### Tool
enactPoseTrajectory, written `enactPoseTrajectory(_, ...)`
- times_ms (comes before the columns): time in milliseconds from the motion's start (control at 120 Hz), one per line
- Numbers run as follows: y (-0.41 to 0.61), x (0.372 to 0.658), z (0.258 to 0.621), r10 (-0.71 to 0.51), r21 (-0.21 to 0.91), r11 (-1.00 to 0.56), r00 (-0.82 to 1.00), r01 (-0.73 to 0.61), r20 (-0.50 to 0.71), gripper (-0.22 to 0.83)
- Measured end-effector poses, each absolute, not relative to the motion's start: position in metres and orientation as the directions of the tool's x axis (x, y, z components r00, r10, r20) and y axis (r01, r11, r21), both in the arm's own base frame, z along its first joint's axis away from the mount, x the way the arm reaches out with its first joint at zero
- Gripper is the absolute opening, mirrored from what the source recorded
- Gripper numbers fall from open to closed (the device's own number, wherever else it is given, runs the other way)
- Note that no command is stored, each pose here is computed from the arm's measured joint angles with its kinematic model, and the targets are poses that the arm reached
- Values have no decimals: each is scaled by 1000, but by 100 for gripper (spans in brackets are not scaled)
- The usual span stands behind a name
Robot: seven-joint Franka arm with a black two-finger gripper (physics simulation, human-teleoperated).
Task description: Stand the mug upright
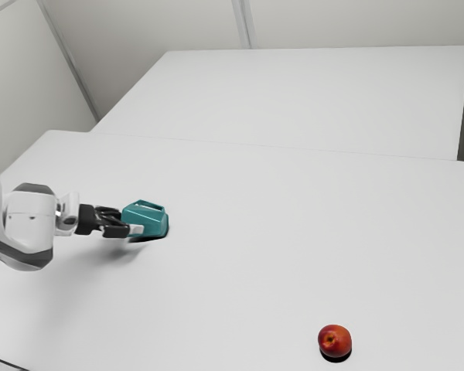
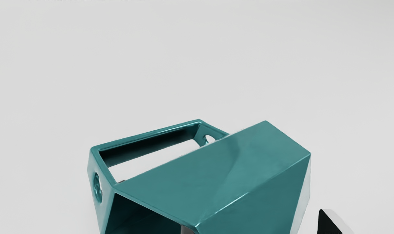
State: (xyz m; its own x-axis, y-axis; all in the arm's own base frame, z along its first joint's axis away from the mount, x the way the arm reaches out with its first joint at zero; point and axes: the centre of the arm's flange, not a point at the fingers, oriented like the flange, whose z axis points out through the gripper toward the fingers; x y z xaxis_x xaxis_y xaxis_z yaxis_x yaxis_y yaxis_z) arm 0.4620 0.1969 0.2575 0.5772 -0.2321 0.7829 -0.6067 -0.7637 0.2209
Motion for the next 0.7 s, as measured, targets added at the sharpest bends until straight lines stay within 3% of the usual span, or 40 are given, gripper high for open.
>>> enactPoseTrajectory(133, 192, 465, 258, -254, 197, -753, 554, -628, 793, 30)
enactPoseTrajectory(367, 192, 466, 264, -276, 157, -749, 518, -644, 810, -1)
enactPoseTrajectory(700, 194, 469, 277, -302, 99, -757, 481, -646, 823, -15)
